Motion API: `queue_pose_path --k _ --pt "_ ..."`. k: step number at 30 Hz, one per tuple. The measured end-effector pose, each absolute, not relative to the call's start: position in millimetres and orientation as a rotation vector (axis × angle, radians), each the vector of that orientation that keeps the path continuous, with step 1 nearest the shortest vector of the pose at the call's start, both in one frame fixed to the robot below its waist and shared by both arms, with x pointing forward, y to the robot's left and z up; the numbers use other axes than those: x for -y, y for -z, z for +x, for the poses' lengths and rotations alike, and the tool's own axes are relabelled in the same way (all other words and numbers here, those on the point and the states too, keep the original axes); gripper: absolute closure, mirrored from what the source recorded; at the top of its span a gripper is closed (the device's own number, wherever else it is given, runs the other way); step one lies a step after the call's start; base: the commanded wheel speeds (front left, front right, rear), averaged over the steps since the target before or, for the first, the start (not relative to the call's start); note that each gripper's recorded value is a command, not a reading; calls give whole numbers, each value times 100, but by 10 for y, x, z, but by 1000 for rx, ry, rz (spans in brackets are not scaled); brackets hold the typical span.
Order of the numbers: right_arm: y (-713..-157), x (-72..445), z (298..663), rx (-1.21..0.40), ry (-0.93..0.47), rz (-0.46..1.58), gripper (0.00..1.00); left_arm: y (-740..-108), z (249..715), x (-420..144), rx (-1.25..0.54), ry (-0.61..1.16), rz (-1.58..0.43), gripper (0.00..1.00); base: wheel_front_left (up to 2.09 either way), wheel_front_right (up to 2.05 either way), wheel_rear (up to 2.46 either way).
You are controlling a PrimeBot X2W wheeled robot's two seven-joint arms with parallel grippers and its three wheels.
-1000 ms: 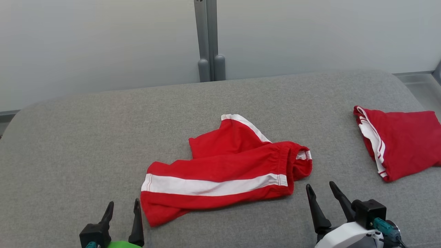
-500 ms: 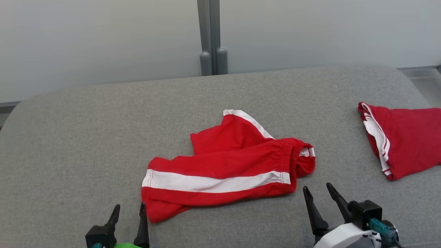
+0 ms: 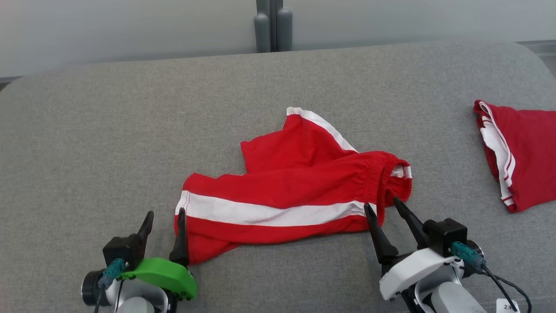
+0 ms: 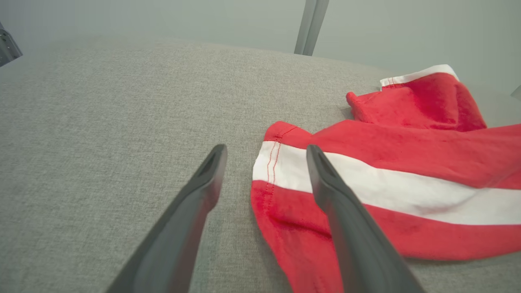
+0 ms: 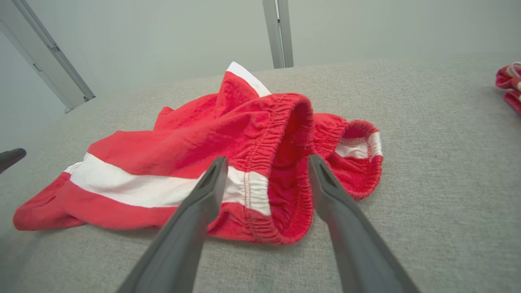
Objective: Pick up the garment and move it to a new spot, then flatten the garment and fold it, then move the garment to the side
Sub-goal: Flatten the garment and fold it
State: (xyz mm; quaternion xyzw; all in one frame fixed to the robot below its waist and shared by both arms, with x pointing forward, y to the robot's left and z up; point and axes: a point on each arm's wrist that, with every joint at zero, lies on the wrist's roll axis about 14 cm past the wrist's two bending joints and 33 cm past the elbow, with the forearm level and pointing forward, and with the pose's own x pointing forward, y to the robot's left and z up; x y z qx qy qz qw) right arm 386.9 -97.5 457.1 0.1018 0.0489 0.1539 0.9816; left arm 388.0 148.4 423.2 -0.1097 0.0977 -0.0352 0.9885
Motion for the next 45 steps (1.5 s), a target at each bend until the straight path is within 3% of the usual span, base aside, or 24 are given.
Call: queue_pose_path --k 23,25,26,28,29,30,45 --pt "-4305 947 3988 -173 -338 208 0 -3687 4314 -1351 -391 114 -261 0 0 0 0" --pt "-4305 950 3985 -174 -337 207 0 -3660 4311 -1339 -403 117 -256 18 0 0 0" --pt "-4305 952 3985 -174 -337 207 0 -3647 4307 -1330 -408 121 -253 45 0 0 0" --pt "-4312 951 3985 -172 -338 207 0 -3604 4273 -1315 -427 127 -246 71 0 0 0" --pt "-4317 947 3985 -170 -339 207 0 -3598 4264 -1307 -431 130 -243 89 0 0 0" --pt "-4323 942 3986 -169 -339 208 0 -3590 4253 -1292 -436 137 -238 99 0 0 0" --pt "-4353 838 3966 -166 -367 219 0 -3789 4231 -1285 -368 146 -260 100 0 0 0"
